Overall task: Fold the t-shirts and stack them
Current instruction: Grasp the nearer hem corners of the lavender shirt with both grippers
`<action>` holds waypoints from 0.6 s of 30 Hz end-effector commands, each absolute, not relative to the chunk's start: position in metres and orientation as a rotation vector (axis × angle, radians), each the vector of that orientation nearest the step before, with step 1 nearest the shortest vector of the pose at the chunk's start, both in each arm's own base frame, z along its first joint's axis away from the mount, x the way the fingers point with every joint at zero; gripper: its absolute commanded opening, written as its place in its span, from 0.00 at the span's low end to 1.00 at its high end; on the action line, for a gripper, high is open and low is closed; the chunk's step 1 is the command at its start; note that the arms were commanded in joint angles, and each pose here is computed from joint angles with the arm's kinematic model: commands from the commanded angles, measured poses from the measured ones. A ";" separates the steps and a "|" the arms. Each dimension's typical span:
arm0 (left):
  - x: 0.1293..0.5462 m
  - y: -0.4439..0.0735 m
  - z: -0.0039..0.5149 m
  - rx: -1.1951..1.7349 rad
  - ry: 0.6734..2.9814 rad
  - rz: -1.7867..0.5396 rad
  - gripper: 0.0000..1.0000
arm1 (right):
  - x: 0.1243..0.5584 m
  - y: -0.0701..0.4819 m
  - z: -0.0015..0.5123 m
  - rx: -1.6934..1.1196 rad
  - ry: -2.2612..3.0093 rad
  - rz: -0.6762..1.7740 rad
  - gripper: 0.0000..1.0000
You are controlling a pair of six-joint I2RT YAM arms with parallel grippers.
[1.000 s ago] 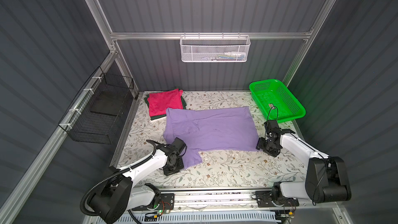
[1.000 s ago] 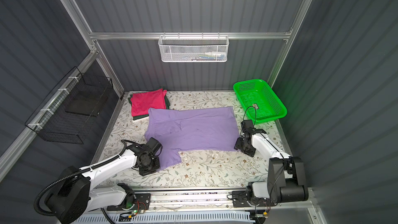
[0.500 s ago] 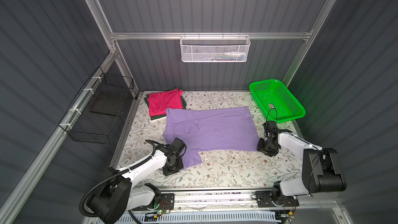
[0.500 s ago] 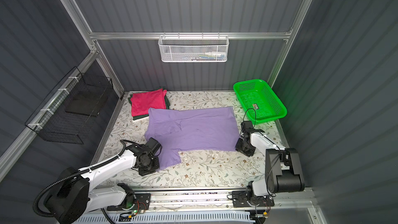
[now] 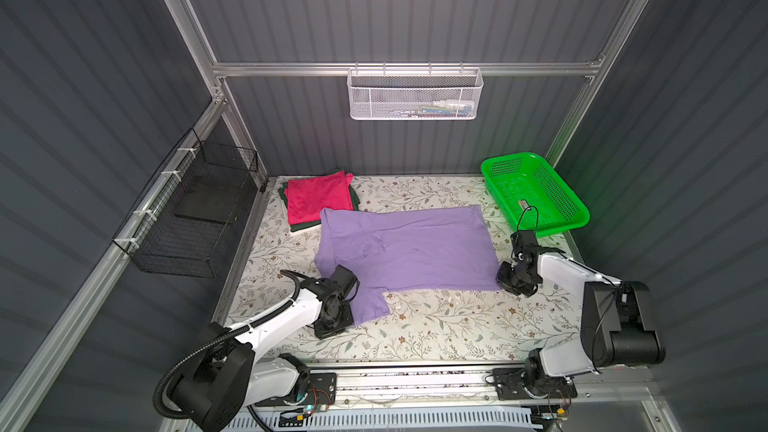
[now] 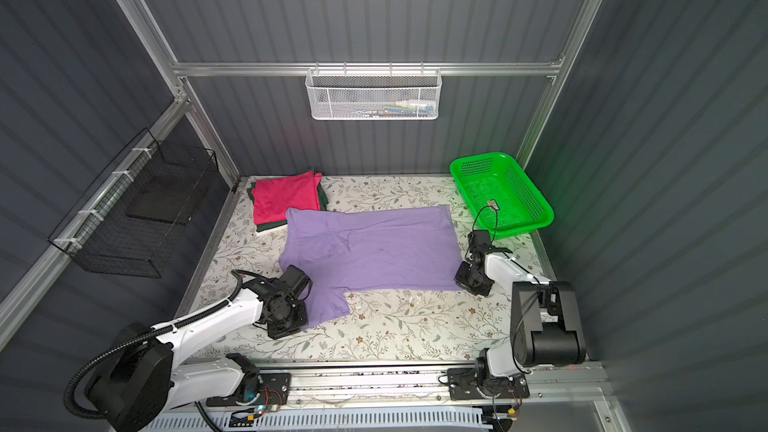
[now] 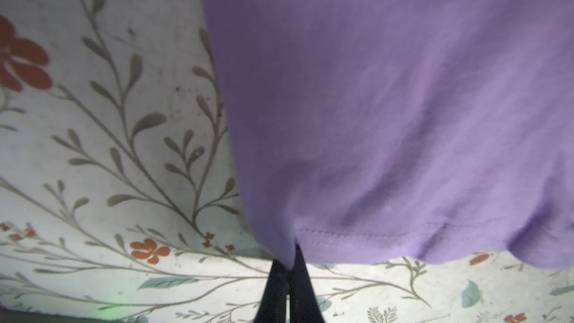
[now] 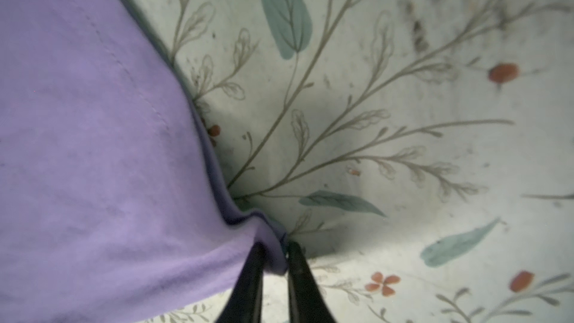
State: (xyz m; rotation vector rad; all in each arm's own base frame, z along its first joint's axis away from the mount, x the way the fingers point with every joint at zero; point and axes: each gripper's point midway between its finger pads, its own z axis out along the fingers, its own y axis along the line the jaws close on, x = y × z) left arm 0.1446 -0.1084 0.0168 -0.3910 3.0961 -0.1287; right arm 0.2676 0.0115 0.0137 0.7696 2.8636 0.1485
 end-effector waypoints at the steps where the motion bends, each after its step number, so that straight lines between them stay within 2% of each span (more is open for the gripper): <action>1: 0.152 -0.117 0.013 -0.339 3.079 -0.186 0.00 | 0.257 0.011 0.002 0.796 2.912 0.133 0.02; 7: 0.161 -0.118 0.031 -0.267 3.011 -0.224 0.00 | 0.251 0.015 0.011 0.750 2.895 0.165 0.00; 18: 0.155 -0.105 0.073 -0.331 2.935 -0.231 0.00 | 0.214 0.027 0.049 0.759 2.806 0.249 0.00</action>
